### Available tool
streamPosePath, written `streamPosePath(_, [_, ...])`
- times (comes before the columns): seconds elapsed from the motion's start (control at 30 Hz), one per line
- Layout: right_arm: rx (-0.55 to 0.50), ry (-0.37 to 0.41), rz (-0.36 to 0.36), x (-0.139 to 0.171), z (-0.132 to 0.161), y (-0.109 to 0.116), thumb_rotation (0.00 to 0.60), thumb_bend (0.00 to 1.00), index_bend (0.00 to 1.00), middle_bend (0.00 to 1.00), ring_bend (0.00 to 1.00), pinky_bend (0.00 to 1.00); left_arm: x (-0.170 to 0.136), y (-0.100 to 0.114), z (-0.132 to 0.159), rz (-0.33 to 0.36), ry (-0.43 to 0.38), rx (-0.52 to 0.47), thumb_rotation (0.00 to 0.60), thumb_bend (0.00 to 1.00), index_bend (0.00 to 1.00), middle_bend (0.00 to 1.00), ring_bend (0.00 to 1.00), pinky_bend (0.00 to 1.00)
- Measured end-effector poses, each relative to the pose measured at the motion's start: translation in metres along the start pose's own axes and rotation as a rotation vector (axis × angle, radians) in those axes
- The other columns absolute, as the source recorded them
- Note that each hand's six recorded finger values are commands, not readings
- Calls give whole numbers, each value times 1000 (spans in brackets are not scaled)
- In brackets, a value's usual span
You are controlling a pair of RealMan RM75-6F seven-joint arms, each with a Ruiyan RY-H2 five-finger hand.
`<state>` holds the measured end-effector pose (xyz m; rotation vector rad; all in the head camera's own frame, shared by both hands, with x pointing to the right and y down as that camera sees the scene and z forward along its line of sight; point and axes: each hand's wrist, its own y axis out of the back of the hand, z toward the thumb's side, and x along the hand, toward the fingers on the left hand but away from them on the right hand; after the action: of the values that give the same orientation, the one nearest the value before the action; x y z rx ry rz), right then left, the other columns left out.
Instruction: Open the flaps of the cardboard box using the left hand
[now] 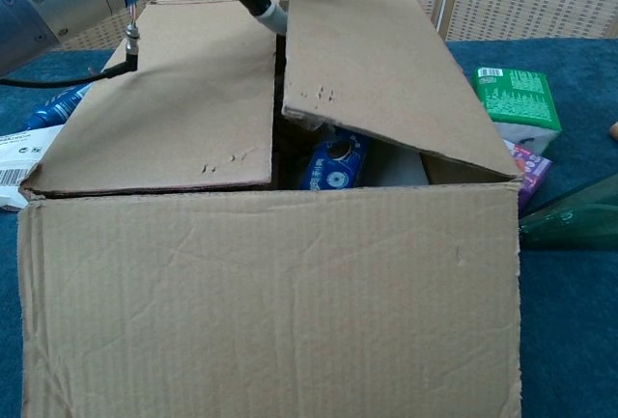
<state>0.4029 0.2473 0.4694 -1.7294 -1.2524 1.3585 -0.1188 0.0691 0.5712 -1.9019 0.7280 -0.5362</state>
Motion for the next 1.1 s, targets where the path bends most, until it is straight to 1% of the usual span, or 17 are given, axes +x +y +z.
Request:
streamPosePath(0.23, [-12, 1, -4, 0, 0, 2, 600, 0, 0, 0, 0, 0, 21, 22, 10, 63, -23, 9, 600, 0, 0, 0, 0, 82])
streamPosePath(0.37, [-22, -3, -7, -1, -2, 5, 600, 0, 0, 0, 0, 0, 40, 30, 27, 102, -45, -8, 600, 0, 0, 0, 0, 81])
streamPosePath(0.5, [-29, -5, -4, -2, -3, 6, 600, 0, 0, 0, 0, 0, 59, 30, 50, 137, -76, -27, 600, 0, 0, 0, 0, 82])
streamPosePath(0.67, [-24, -2, 4, -4, -2, 3, 600, 0, 0, 0, 0, 0, 90, 29, 77, 171, -105, -39, 600, 0, 0, 0, 0, 84])
streamPosePath(0.73, [-24, -6, 4, -6, -3, 3, 600, 0, 0, 0, 0, 0, 105, 29, 87, 183, -108, -35, 600, 0, 0, 0, 0, 88])
streamPosePath(0.83, [-25, -12, 1, -8, -4, 4, 600, 0, 0, 0, 0, 0, 120, 28, 98, 190, -96, -39, 600, 0, 0, 0, 0, 91])
streamPosePath(0.93, [-25, -14, 2, -8, -4, 4, 600, 0, 0, 0, 0, 0, 124, 24, 100, 183, -77, -35, 600, 0, 0, 0, 0, 92])
streamPosePath(1.1, [-30, -10, 2, -8, -3, 5, 600, 0, 0, 0, 0, 0, 116, 23, 95, 174, -67, -29, 600, 0, 0, 0, 0, 93])
